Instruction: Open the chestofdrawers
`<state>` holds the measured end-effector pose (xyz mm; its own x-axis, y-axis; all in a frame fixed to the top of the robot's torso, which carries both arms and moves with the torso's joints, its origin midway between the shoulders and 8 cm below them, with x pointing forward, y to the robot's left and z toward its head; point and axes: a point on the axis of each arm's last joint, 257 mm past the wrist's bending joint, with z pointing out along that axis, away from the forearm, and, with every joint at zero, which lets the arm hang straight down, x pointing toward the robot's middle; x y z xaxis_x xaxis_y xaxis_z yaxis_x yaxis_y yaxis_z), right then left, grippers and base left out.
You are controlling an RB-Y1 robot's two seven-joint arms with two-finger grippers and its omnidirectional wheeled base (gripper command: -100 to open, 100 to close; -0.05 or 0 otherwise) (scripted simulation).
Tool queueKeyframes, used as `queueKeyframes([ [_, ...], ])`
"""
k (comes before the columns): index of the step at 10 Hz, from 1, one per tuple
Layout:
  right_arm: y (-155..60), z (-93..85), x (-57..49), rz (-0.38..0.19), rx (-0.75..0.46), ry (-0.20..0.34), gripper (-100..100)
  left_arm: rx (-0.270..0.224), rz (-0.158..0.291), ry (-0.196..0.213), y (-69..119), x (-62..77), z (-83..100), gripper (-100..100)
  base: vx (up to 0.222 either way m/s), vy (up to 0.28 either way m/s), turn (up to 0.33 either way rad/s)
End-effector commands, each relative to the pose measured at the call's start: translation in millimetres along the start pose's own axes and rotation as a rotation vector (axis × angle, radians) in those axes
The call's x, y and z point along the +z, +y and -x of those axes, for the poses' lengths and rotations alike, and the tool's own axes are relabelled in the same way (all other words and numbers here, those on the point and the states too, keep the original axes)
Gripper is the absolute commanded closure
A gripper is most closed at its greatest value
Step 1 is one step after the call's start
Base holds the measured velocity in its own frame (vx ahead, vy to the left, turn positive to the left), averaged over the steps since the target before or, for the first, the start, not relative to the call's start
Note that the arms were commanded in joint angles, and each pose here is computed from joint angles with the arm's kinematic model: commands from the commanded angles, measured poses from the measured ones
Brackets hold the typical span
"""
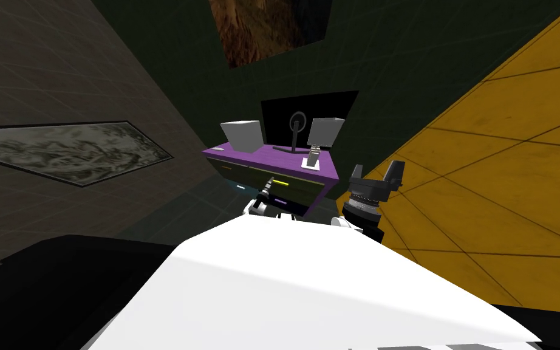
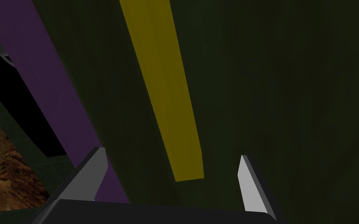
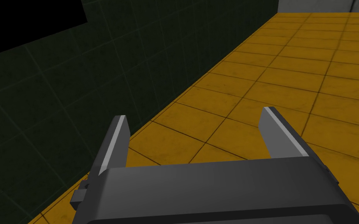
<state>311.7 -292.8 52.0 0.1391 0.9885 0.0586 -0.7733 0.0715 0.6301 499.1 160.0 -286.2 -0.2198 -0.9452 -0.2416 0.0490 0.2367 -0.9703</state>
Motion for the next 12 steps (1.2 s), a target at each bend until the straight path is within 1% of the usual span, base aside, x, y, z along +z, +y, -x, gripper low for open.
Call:
queueKeyframes([
  [1,0,0.0,0.0,0.000,0.000,0.000,0,0.008,0.026,-0.001,14.5,9.8,5.8,-100,-0.047,0.005,-0.005],
  [2,0,0.0,-0.1,0.000,0.000,0.000,0,0.014,-0.006,-0.027,2.8,21.9,21.7,-100,-0.066,0.016,-0.130],
  [3,0,0.0,0.0,0.000,0.000,0.000,0,0.017,0.000,-0.023,5.4,26.3,20.7,-100,-0.059,0.010,-0.050],
  [4,0,0.1,-0.1,0.000,0.000,0.000,0,0.017,0.024,-0.018,16.8,26.2,19.1,-100,-0.022,-0.002,0.020],
  [5,0,0.1,-0.1,0.000,0.000,0.000,0,0.020,0.002,-0.043,8.7,38.0,33.9,-100,-0.059,-0.004,-0.087],
  [6,0,0.0,0.0,0.000,0.000,0.000,0,0.023,0.015,-0.036,14.2,43.0,32.4,-100,-0.067,0.005,-0.066],
  [7,0,0.0,0.0,0.000,0.000,0.000,0,0.022,0.034,-0.034,23.6,40.9,31.3,-100,-0.032,0.005,0.001],
  [8,0,0.1,-0.1,0.000,0.000,0.000,0,0.023,0.005,-0.059,11.3,53.4,45.8,-100,-0.060,0.006,-0.090],
  [9,0,0.0,0.0,0.000,0.000,0.000,0,0.024,0.020,-0.053,16.9,58.0,44.2,-100,-0.070,0.005,-0.064],
  [10,0,0.0,0.0,0.000,0.000,0.000,0,0.023,0.038,-0.051,25.9,55.9,43.1,-100,-0.035,0.000,0.002],
  [11,0,0.1,-0.1,0.000,0.000,0.000,0,0.020,0.009,-0.077,13.5,66.2,57.2,-100,-0.068,0.009,-0.086],
  [12,0,0.0,0.0,0.000,0.000,0.000,0,0.023,0.011,-0.071,12.2,73.0,56.0,-100,-0.070,0.007,-0.058],
])
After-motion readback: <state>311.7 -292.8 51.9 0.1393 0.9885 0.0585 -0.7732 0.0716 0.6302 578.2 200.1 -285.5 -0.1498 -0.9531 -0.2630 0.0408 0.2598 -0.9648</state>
